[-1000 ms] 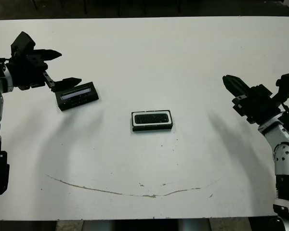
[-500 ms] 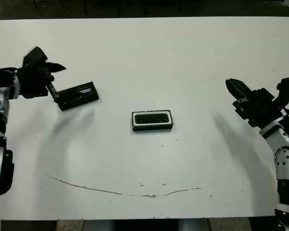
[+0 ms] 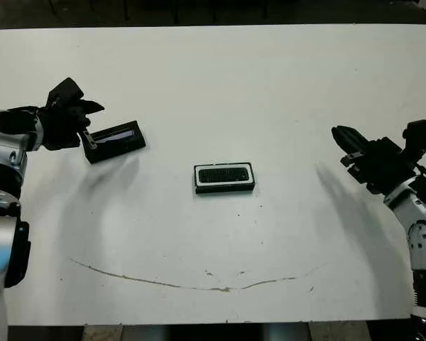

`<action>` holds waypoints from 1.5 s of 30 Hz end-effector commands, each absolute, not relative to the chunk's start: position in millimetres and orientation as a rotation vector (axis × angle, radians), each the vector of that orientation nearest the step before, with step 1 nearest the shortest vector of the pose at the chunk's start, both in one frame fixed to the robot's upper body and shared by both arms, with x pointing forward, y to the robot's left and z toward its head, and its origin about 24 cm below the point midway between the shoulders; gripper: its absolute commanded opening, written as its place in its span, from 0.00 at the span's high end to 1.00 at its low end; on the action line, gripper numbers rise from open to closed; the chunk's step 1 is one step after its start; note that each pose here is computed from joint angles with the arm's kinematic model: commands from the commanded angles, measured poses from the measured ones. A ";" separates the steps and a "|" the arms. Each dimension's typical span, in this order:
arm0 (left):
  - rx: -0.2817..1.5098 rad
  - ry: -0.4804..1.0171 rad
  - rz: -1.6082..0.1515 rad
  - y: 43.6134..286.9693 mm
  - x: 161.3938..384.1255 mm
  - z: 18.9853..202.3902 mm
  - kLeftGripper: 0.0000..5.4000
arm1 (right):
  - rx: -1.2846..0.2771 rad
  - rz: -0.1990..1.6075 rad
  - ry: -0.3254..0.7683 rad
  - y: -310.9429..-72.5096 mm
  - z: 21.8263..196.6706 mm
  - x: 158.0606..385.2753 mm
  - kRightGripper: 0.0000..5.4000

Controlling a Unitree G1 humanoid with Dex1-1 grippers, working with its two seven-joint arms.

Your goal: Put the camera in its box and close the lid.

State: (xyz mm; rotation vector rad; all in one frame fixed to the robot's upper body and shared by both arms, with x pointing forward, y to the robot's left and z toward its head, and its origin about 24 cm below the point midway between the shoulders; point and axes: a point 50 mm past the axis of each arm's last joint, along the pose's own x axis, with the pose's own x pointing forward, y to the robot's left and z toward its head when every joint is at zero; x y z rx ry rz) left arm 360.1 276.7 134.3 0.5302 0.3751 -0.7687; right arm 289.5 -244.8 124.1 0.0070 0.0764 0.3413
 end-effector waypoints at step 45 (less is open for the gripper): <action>0.594 0.915 -0.684 282.7 349.8 85.9 0.39 | 0.023 0.351 0.200 -241.0 122.8 269.9 1.00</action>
